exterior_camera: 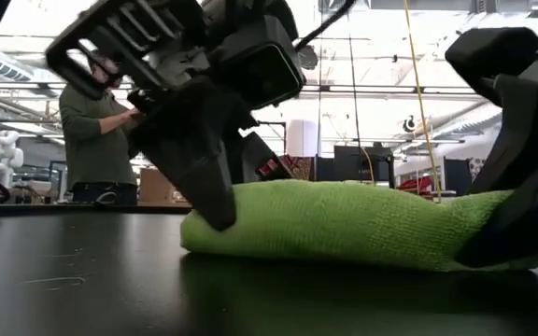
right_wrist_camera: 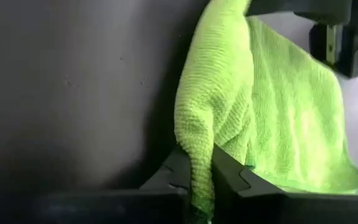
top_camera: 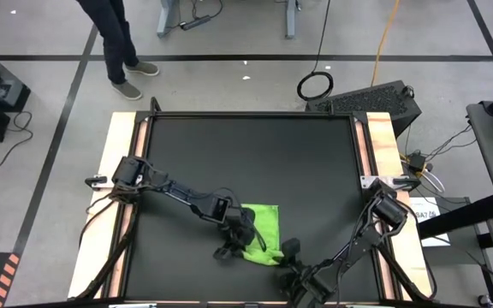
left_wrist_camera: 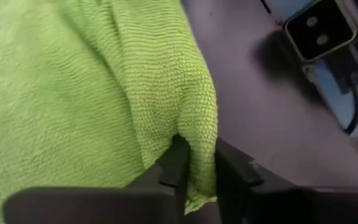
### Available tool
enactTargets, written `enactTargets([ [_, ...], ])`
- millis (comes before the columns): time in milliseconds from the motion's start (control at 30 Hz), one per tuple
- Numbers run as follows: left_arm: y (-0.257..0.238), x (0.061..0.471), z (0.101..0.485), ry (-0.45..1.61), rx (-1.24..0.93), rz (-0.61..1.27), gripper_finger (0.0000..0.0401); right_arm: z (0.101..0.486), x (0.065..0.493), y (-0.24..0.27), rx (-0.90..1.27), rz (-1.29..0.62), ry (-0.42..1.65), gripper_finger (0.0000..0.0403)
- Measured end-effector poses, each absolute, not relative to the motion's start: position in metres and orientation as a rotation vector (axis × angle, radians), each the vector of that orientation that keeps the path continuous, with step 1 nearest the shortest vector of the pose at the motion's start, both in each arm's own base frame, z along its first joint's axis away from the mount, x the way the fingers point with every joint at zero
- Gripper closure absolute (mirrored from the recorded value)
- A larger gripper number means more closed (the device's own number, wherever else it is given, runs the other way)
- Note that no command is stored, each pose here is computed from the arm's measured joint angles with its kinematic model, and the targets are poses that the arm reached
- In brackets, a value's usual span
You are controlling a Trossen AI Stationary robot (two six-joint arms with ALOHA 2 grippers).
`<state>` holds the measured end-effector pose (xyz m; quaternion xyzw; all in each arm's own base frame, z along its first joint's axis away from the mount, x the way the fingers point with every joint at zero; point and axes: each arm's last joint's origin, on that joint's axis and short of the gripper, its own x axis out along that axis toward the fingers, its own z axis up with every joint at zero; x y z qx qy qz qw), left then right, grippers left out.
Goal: Roll towel
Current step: Roll the green towel on the table
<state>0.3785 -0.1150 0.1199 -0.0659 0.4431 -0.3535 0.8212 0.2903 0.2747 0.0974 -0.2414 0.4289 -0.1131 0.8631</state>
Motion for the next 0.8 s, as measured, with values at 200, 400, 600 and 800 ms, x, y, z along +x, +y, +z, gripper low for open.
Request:
enactTargets([
  [200,-0.138,0.368,0.129,0.922,0.056,-0.719,0.0257,0.112,0.297,0.267,-0.342,-0.201,0.959,0.0395],
  [400,-0.166,0.352,0.143,0.887,0.309,-0.618,0.0193,0.128,0.314,0.255,-0.204,-0.055,1.036,0.0397],
  [600,-0.194,0.334,0.146,0.854,0.544,-0.534,0.018,0.138,0.33,0.244,-0.113,0.142,1.079,0.0397],
  [800,-0.204,0.328,0.146,0.854,0.563,-0.486,0.018,0.142,0.34,0.231,-0.063,0.223,1.11,0.0397],
])
